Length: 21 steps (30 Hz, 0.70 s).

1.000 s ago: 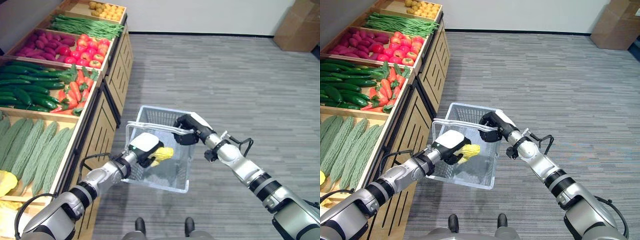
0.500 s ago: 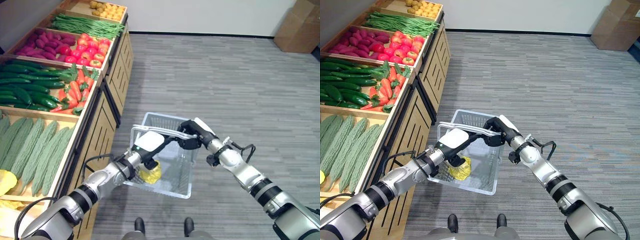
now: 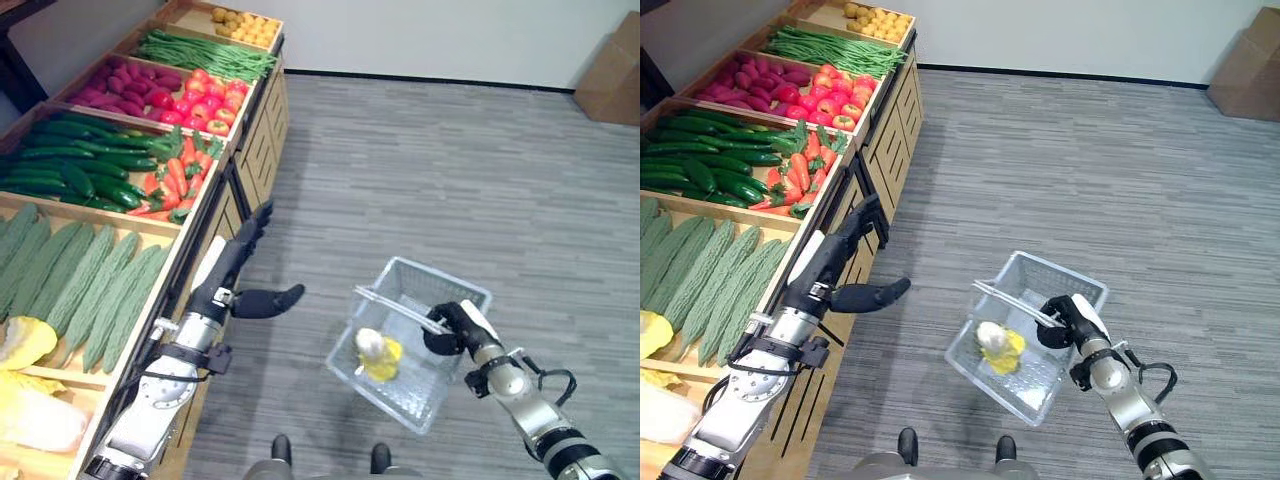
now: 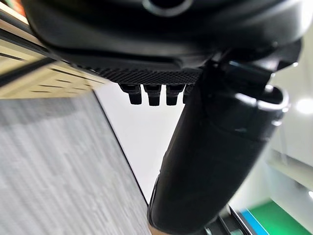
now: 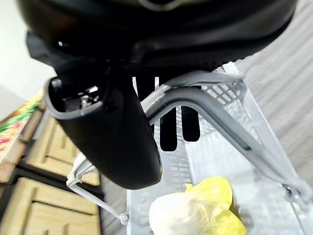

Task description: Get the vegetables into the basket

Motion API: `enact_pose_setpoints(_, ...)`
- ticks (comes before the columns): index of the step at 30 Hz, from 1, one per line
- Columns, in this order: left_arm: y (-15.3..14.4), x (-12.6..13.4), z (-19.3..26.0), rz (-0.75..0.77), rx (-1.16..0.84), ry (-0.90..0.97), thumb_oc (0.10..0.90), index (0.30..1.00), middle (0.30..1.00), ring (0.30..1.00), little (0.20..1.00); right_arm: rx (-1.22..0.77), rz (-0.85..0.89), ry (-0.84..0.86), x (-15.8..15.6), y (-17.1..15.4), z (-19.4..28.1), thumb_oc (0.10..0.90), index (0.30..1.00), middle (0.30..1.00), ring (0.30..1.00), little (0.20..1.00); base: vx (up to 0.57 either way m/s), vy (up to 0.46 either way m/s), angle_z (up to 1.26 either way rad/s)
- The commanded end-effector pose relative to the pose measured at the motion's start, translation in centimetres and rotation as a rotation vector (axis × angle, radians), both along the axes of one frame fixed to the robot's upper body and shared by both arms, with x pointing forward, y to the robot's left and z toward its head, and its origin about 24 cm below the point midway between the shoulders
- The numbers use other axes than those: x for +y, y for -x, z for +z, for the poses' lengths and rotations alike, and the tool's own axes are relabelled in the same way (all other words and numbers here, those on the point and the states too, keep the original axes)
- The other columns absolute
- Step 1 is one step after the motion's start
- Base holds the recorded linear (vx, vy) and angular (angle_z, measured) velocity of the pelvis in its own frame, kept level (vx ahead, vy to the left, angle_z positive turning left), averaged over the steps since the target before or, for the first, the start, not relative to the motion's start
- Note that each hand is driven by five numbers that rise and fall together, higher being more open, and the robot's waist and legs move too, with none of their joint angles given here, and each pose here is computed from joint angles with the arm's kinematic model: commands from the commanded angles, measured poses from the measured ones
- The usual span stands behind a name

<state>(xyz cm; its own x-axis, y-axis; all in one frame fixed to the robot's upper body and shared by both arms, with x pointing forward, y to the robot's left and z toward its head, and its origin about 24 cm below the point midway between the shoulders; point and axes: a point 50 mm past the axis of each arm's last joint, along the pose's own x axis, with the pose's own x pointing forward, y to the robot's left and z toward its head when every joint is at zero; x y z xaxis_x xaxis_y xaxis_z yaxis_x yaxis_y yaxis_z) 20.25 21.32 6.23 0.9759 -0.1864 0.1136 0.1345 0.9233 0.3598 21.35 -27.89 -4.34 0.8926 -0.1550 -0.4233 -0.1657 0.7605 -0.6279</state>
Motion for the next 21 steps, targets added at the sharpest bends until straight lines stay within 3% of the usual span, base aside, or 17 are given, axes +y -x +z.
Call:
enact_pose_setpoints(1, -1.0, 2.3, -1.1, 0.095, 0.026, -0.013, 0.900, 1.000, 1.000, 1.000, 1.000, -0.369, 0.001, 0.015, -0.6, -4.7, 6.5, 0.400, 0.300, 0.300, 0.300, 0.300, -0.02, -0.003, 0.07)
enact_pose_setpoints(5, 0.1, 3.6, -4.8, 0.144, 0.204, -0.046, 0.900, 1.000, 1.000, 1.000, 1.000, -0.323, -0.065, 0.022, -1.9, -3.6, 5.3, 0.400, 0.300, 0.300, 0.300, 0.300, -0.01, 0.001, 0.04)
enact_pose_setpoints(7, 2.1, 4.8, -9.4, 0.177, 0.431, -0.140, 0.900, 1.000, 1.000, 1.000, 1.000, -0.269, -0.142, 0.032, -3.3, -2.2, 4.0, 0.400, 0.300, 0.300, 0.300, 0.300, -0.03, 0.010, 0.07)
enact_pose_setpoints(10, 3.5, 5.4, -12.3, 0.206, 0.574, -0.204, 0.900, 1.000, 1.000, 1.000, 1.000, -0.236, -0.205, 0.029, -4.1, -1.3, 3.0, 0.400, 0.300, 0.300, 0.300, 0.300, -0.03, 0.014, 0.07)
enact_pose_setpoints(13, 6.3, 5.6, -15.9, 0.211, 0.775, -0.271, 0.900, 1.000, 1.000, 1.000, 1.000, -0.202, -0.261, 0.025, -4.9, 0.1, 2.0, 0.400, 0.300, 0.300, 0.300, 0.300, -0.04, 0.024, -0.05)
enact_pose_setpoints(14, 8.6, 5.2, -18.6, 0.232, 0.938, -0.330, 0.900, 1.000, 1.000, 1.000, 1.000, -0.166, -0.291, 0.001, -4.7, 1.2, 0.8, 0.400, 0.300, 0.300, 0.300, 0.300, -0.03, 0.028, -0.16)
enact_pose_setpoints(16, 9.9, 4.9, -19.8, 0.257, 1.022, -0.355, 0.900, 1.000, 1.000, 1.000, 1.000, -0.137, -0.309, -0.006, -4.6, 1.8, 0.1, 0.400, 0.300, 0.300, 0.300, 0.300, -0.01, 0.035, -0.13)
enact_pose_setpoints(17, 12.1, 4.6, -21.2, 0.254, 1.138, -0.450, 0.900, 1.000, 1.000, 1.000, 1.000, -0.106, -0.325, -0.032, -4.1, 2.6, -0.9, 0.400, 0.300, 0.300, 0.300, 0.300, 0.01, 0.040, -0.07)
enact_pose_setpoints(21, 13.4, 4.3, -21.8, 0.261, 1.200, -0.478, 0.900, 1.000, 1.000, 1.000, 1.000, -0.085, -0.326, -0.050, -3.8, 3.1, -1.4, 0.400, 0.300, 0.300, 0.300, 0.300, 0.00, 0.047, -0.13)
